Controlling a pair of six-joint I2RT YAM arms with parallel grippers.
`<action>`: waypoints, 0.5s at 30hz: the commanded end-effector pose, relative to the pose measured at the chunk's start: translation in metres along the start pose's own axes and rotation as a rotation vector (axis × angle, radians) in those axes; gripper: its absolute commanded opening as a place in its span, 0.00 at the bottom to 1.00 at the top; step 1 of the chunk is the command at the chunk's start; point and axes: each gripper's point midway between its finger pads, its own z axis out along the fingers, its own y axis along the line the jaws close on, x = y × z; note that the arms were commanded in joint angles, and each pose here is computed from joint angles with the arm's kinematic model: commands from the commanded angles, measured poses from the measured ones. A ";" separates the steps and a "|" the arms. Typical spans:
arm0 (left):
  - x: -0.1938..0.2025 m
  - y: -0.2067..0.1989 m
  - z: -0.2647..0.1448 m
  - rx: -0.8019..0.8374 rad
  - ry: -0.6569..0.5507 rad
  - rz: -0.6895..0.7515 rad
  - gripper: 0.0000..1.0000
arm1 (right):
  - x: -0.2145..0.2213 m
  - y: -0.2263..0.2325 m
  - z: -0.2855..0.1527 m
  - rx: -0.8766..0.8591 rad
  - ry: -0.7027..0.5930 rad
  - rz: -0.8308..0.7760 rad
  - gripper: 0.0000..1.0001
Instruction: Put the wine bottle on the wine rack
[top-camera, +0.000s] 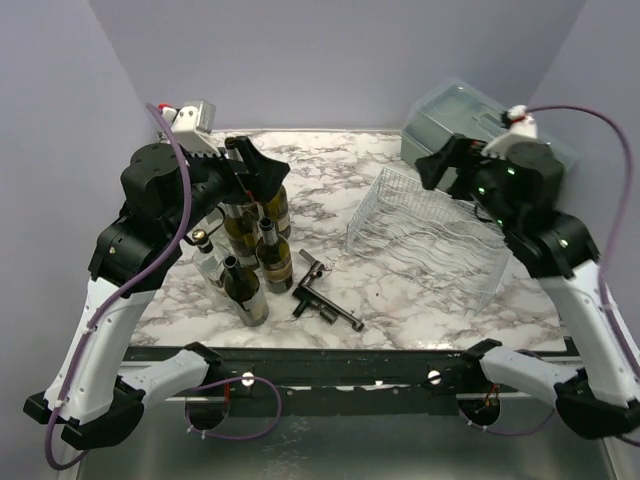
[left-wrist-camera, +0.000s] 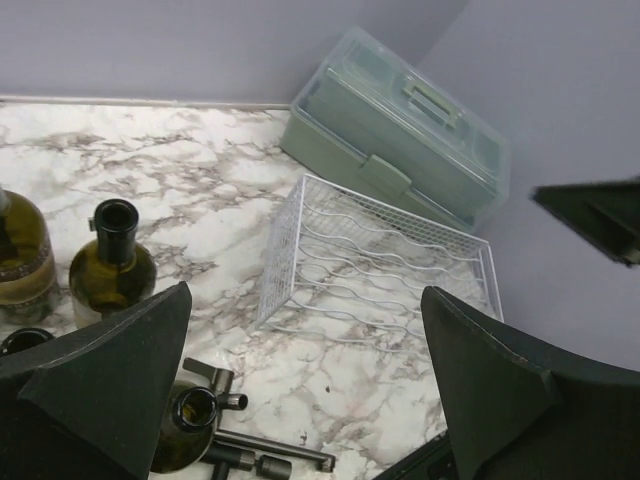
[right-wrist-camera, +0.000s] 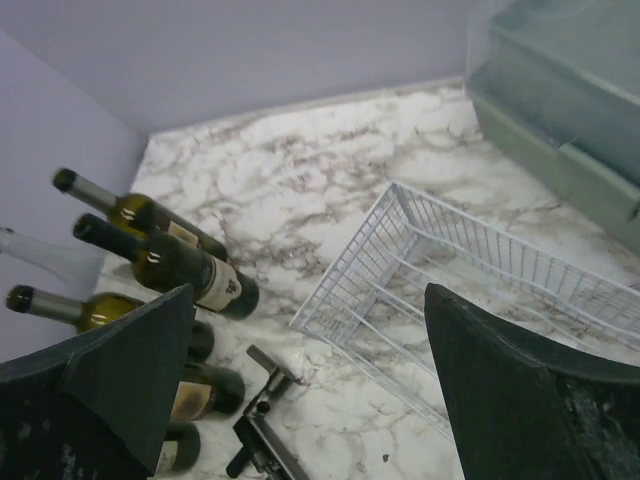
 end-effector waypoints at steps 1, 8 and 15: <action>-0.022 0.016 -0.017 -0.108 -0.101 0.041 0.99 | 0.002 -0.013 -0.027 0.015 -0.016 -0.034 1.00; -0.017 0.020 -0.019 -0.121 -0.098 0.020 0.99 | 0.012 0.031 -0.049 -0.288 -0.019 -0.062 1.00; -0.004 0.020 -0.018 -0.105 -0.058 0.006 0.99 | 0.056 0.058 -0.035 -0.468 0.155 -0.061 1.00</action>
